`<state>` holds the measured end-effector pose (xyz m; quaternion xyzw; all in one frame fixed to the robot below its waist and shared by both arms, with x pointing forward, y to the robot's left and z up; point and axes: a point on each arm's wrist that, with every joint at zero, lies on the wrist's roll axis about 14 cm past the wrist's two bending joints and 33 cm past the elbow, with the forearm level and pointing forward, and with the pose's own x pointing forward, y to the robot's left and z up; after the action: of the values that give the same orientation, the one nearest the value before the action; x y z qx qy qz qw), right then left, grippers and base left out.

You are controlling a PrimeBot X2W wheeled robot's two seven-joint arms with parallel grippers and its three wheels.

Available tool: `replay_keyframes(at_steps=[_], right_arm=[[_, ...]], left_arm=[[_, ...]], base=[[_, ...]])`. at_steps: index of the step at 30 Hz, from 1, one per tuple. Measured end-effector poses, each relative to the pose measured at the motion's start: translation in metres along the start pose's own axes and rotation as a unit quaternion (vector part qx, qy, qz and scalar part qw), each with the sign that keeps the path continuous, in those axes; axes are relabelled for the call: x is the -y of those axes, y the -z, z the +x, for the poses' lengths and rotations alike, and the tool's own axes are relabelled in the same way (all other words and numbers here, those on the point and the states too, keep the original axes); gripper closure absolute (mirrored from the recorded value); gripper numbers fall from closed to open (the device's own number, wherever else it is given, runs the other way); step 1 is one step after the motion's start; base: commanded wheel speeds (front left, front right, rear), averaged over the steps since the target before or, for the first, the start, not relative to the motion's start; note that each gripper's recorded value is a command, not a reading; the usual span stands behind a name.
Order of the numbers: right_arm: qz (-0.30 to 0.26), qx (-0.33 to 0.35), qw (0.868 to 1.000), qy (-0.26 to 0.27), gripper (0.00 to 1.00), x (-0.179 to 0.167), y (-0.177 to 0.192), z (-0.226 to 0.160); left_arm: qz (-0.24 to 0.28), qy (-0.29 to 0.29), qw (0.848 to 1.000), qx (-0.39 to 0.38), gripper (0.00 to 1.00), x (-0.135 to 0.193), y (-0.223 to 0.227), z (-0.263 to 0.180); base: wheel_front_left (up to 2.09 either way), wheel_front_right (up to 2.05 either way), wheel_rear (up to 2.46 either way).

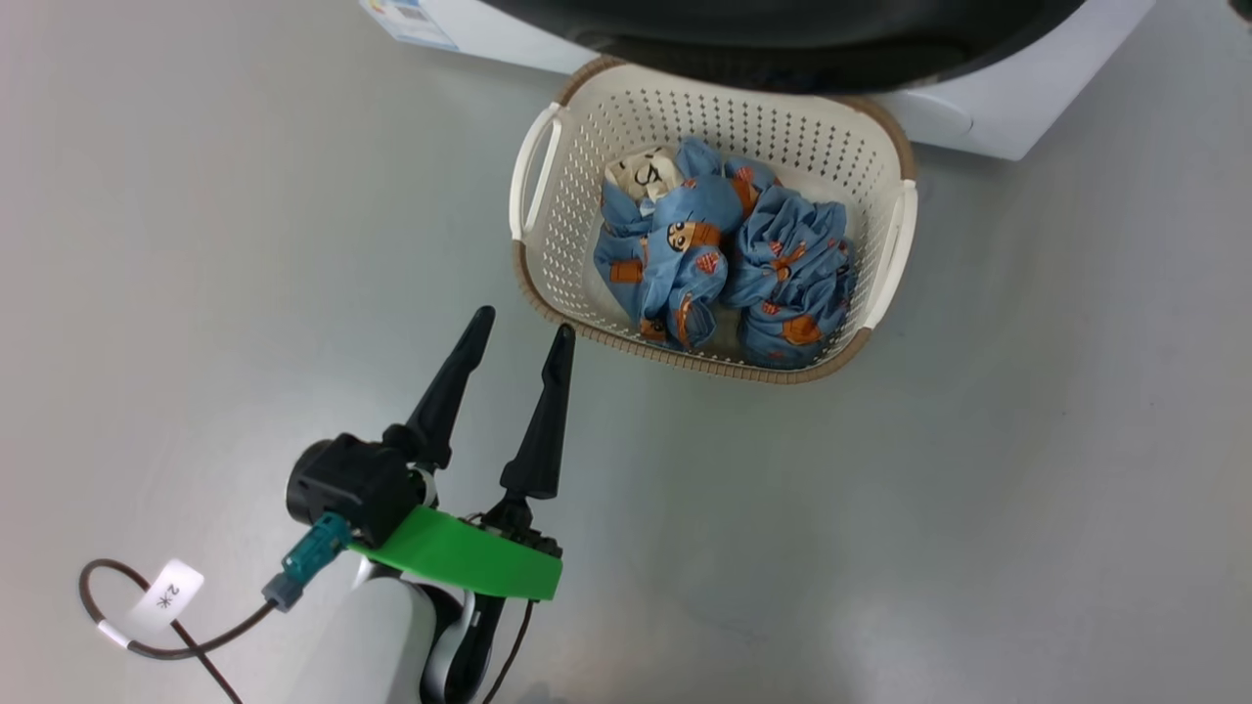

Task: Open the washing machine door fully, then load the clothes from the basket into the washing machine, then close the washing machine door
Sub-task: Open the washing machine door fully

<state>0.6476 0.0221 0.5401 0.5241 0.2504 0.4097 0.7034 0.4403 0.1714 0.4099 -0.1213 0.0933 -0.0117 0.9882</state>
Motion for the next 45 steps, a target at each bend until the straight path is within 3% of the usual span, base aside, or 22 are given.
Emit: replay_keyframes(at_steps=[25, 45], right_arm=[[-0.008, -0.120, 0.993, 0.006, 1.00, -0.053, 0.105, -0.036], [0.003, -0.232, 0.972, -0.029, 1.00, -0.095, 0.201, -0.047]], left_arm=[[0.015, 0.017, 0.999, 0.042, 0.00, 0.016, -0.032, -0.031], [0.011, -0.032, 0.997, 0.068, 0.00, -0.009, -0.046, -0.075]], base=[[0.00, 0.00, 0.00], [0.00, 0.00, 0.00]])
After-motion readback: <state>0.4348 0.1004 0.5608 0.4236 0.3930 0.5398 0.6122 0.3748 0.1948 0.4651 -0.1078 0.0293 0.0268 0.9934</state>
